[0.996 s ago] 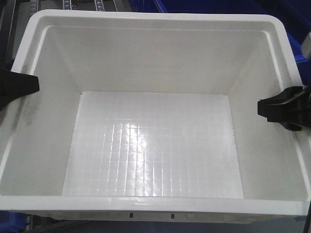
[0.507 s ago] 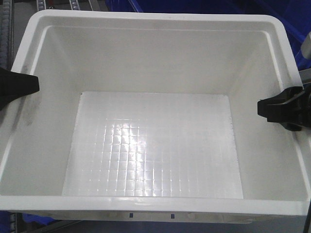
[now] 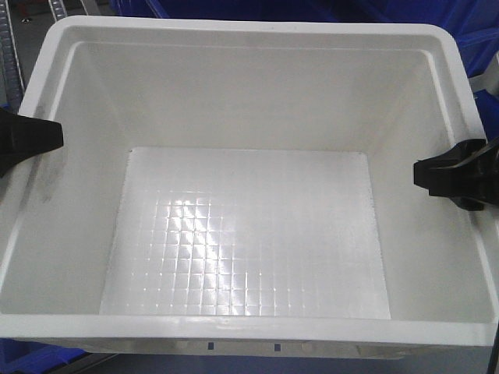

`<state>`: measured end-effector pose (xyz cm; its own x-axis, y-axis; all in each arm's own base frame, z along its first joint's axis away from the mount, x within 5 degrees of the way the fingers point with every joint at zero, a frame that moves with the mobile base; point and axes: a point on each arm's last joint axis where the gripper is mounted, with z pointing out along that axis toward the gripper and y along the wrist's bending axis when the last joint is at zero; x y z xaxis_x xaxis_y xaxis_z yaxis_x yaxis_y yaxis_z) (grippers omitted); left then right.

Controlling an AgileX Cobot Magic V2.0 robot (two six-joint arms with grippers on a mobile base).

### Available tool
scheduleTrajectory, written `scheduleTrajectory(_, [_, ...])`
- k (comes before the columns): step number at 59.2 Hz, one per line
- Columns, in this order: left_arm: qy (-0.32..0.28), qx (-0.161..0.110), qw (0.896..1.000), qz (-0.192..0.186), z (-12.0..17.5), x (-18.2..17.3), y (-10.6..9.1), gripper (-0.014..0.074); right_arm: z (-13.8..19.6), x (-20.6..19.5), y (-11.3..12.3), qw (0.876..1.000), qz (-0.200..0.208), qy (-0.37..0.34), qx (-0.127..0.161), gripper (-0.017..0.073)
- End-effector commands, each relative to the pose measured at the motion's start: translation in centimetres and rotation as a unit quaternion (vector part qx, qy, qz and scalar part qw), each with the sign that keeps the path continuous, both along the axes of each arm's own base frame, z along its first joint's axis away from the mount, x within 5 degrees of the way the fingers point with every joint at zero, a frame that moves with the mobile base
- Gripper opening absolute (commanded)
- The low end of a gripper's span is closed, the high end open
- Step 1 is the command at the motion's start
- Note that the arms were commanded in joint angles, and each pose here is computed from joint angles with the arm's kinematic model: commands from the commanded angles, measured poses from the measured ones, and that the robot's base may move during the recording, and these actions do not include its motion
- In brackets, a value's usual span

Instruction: Move bin from left to right shelf

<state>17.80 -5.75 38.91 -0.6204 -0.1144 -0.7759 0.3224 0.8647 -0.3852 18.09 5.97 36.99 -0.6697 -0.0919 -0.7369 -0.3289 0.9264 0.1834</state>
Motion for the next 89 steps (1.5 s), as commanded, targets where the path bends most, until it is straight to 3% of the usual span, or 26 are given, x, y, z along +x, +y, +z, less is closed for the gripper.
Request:
scheduleTrajectory(1, [-0.047, -0.085, 0.995, -0.013, 2.65, -0.63, -0.92, -0.0006, 2.63, -0.04, 0.91, 0.994, 0.001, -0.065, 0.085, -0.0004])
scheduleTrajectory(89, [-0.047, -0.085, 0.995, -0.013, 2.64, -0.63, -0.92, -0.0006, 2.58, -0.08, 0.92, 0.995, 0.002, -0.062, 0.085, -0.0004])
